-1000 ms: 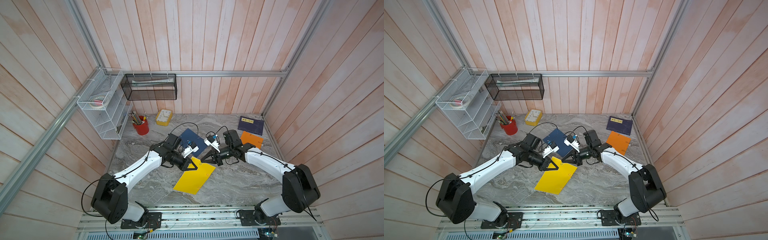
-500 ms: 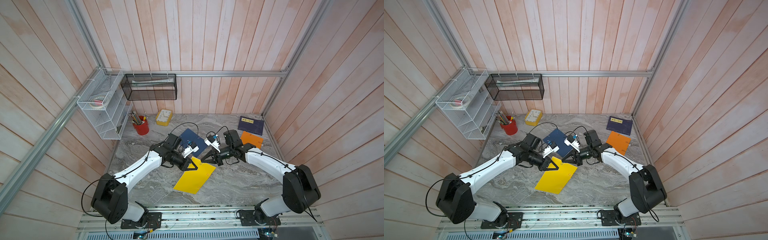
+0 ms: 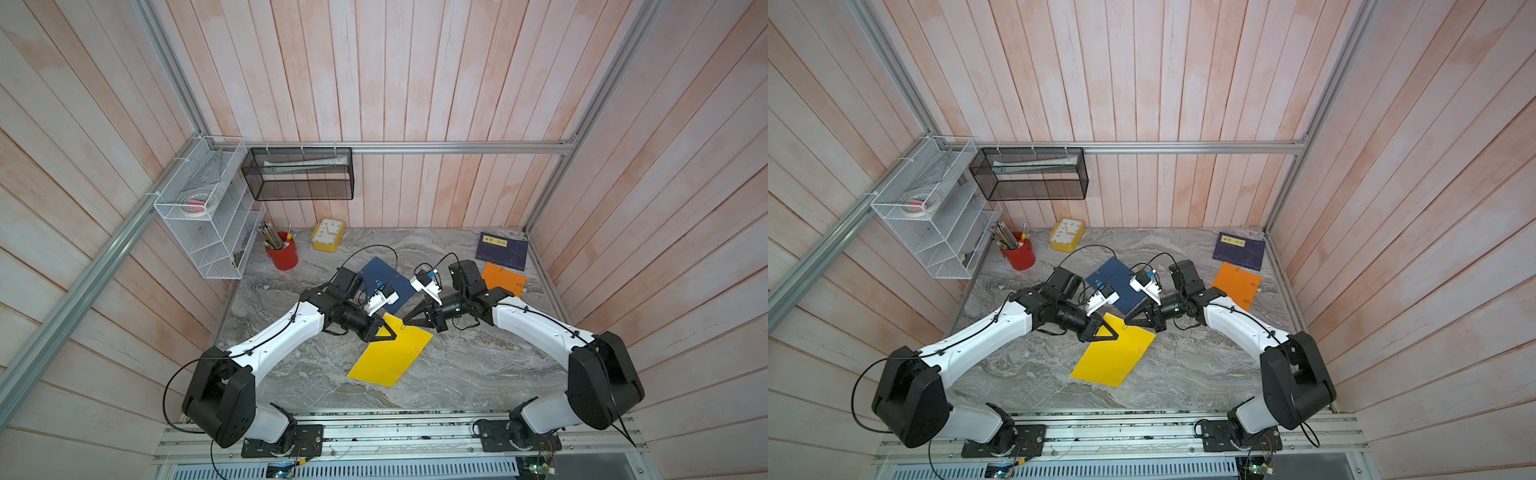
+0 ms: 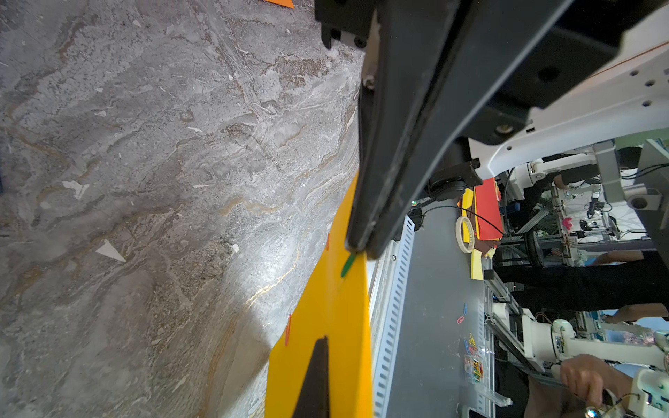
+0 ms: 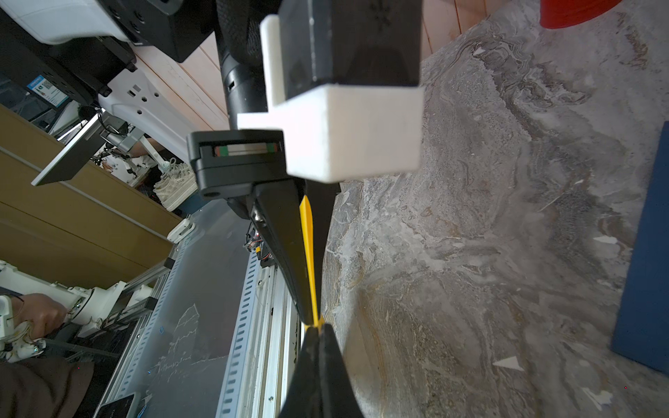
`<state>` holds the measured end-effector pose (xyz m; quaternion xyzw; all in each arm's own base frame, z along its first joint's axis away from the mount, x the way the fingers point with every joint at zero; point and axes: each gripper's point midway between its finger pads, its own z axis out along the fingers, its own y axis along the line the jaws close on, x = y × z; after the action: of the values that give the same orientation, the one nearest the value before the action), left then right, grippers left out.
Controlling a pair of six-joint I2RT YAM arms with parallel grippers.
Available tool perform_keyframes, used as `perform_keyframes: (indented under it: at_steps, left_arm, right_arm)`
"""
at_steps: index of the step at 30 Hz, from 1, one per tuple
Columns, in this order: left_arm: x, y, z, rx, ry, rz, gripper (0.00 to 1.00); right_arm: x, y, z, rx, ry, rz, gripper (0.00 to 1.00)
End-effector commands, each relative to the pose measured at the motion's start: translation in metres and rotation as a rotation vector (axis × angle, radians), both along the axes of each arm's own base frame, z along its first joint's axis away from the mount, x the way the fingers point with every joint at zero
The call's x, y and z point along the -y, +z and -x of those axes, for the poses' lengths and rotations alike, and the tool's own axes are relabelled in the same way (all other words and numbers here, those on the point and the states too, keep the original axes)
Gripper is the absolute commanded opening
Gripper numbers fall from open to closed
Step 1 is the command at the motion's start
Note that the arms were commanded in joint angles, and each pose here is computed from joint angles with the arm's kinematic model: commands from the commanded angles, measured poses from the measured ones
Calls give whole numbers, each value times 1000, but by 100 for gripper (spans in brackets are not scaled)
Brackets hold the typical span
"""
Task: Unclip the paperclips from the documents
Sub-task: Remove the paper clip from the document.
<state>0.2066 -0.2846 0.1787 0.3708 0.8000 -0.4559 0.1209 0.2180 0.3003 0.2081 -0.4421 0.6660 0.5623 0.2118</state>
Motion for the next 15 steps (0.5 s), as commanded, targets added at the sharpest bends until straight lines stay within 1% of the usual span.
perform_keyframes:
  at_steps: [1,15]
  left_arm:
    - [-7,-10,6,-39,-1,-40,0]
    - [-6,-12,8,-45,-7,-47,0]
  right_arm:
    - [9,4,-7,17,-45,1,2]
    - [12,3,-9,21,-59,2,4]
